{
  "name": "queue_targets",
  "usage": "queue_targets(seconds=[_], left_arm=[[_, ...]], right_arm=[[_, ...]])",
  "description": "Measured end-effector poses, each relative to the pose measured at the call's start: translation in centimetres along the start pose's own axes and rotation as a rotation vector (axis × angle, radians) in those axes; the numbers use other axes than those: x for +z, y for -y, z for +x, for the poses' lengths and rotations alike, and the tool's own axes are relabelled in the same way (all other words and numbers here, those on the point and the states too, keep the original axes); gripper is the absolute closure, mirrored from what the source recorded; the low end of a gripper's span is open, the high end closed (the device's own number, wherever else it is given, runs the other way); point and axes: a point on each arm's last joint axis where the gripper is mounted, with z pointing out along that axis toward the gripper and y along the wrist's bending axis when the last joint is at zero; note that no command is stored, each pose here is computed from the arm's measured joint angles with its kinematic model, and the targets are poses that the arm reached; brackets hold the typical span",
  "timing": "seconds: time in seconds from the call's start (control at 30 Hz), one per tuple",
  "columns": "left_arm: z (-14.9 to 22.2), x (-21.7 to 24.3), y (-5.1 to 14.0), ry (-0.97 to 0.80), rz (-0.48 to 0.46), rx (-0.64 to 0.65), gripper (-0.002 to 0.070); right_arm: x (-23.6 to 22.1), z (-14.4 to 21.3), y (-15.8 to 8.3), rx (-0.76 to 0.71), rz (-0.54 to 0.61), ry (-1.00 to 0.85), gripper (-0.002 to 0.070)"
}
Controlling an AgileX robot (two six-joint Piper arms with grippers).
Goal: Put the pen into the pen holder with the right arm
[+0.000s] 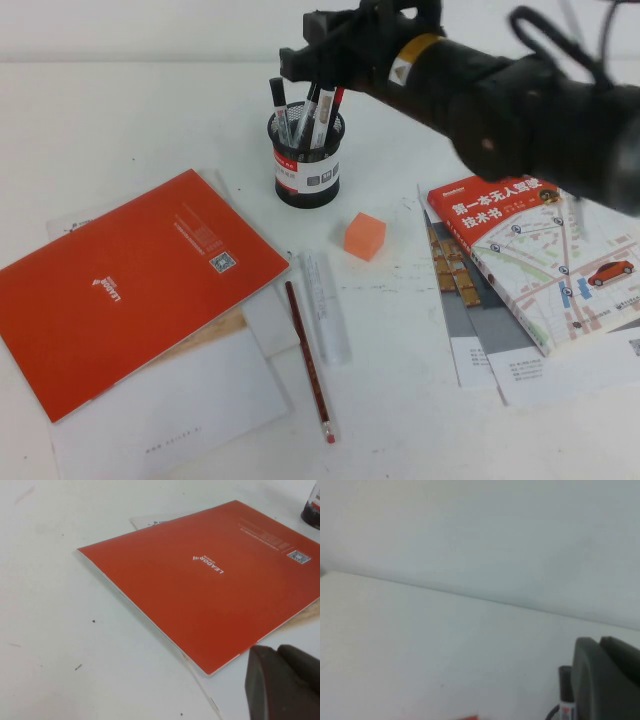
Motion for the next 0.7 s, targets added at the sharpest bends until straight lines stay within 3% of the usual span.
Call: queue_targets(seconds=[0.27, 0.53, 0.7], left_arm=[[0.0, 0.0, 0.0, 0.0, 0.0, 0.0, 0.0678], [0.0, 0.0, 0.0, 0.0, 0.0, 0.0, 0.0678], [0.0, 0.0, 0.0, 0.0, 0.0, 0.0, 0.0677]], right_arm=[[-12.3, -1.7, -3.5, -0.065, -0.101, 0.025, 0.0695], [-21.5, 1.6, -1.5, -0.137, -0.043, -0.146, 0.0695], [-27.0, 4.2, 0.1, -0.213, -0.002, -0.122, 0.0695]])
